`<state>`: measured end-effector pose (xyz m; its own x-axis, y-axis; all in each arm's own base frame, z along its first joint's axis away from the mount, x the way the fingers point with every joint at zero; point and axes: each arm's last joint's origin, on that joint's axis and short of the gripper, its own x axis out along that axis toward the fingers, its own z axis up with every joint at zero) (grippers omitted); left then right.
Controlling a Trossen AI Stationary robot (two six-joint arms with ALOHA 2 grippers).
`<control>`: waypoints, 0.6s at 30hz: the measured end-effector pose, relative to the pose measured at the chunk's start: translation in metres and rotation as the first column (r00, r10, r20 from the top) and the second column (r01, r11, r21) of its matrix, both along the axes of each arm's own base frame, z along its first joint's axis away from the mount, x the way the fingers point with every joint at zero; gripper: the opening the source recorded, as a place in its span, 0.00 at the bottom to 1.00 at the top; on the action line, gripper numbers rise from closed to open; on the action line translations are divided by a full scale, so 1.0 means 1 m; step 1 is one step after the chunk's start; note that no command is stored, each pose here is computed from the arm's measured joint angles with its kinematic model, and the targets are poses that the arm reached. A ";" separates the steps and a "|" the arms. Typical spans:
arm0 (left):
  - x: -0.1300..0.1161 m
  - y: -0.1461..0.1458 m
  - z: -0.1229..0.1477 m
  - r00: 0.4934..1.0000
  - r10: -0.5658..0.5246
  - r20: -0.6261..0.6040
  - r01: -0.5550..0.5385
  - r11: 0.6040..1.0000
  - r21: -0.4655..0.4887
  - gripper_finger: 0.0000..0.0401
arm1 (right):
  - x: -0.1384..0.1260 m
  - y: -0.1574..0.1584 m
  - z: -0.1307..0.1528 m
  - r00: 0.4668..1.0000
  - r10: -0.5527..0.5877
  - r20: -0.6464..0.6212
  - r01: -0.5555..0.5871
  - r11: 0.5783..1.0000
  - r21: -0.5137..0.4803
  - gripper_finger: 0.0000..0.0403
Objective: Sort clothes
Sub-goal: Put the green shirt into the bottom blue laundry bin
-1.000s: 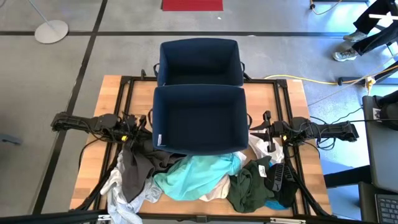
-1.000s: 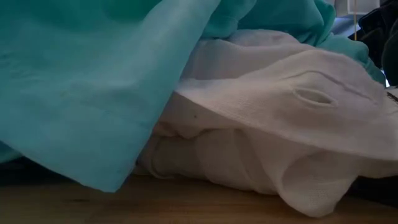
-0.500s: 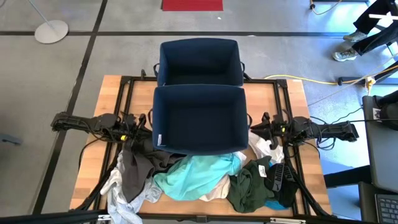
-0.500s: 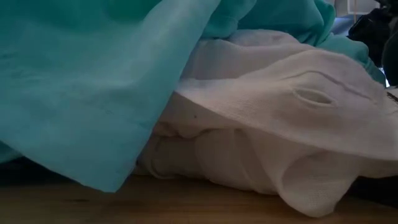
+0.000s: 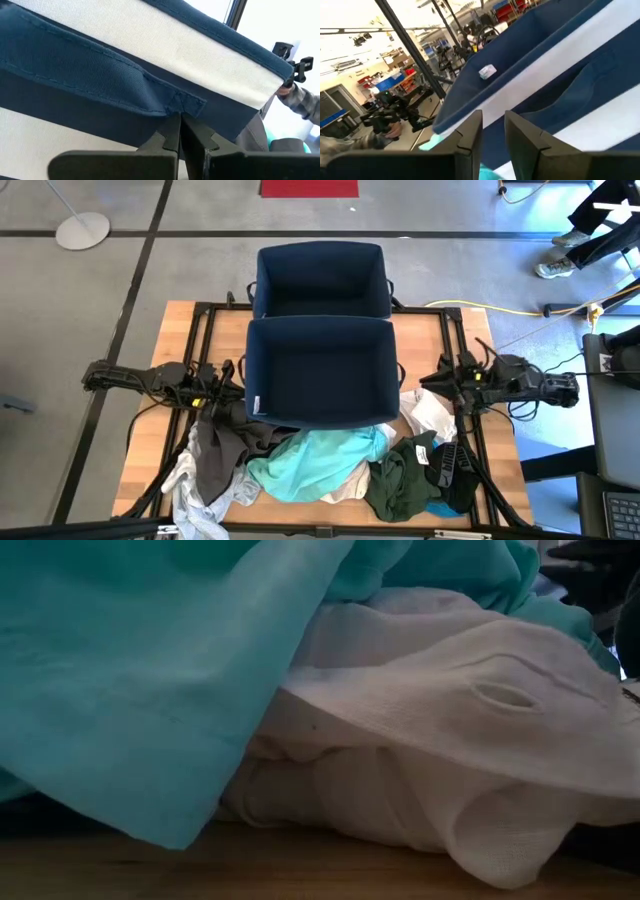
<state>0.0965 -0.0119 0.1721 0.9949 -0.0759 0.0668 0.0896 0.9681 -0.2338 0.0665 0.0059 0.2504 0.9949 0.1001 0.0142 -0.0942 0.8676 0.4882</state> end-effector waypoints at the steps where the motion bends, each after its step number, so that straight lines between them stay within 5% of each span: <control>1: 0.000 0.000 0.000 1.000 0.000 0.000 0.000 1.000 0.000 0.01 | -0.001 0.000 0.005 1.000 0.002 -0.016 -0.002 1.000 0.010 0.21; 8: 0.000 0.000 0.000 1.000 -0.001 0.000 0.001 1.000 -0.013 0.01 | 0.010 0.003 0.030 0.981 0.084 -0.173 -0.066 0.993 0.102 0.21; 18: 0.000 0.000 0.000 1.000 -0.001 0.002 0.001 1.000 -0.002 0.01 | 0.040 0.009 0.070 0.880 0.210 -0.425 -0.129 0.969 0.210 0.21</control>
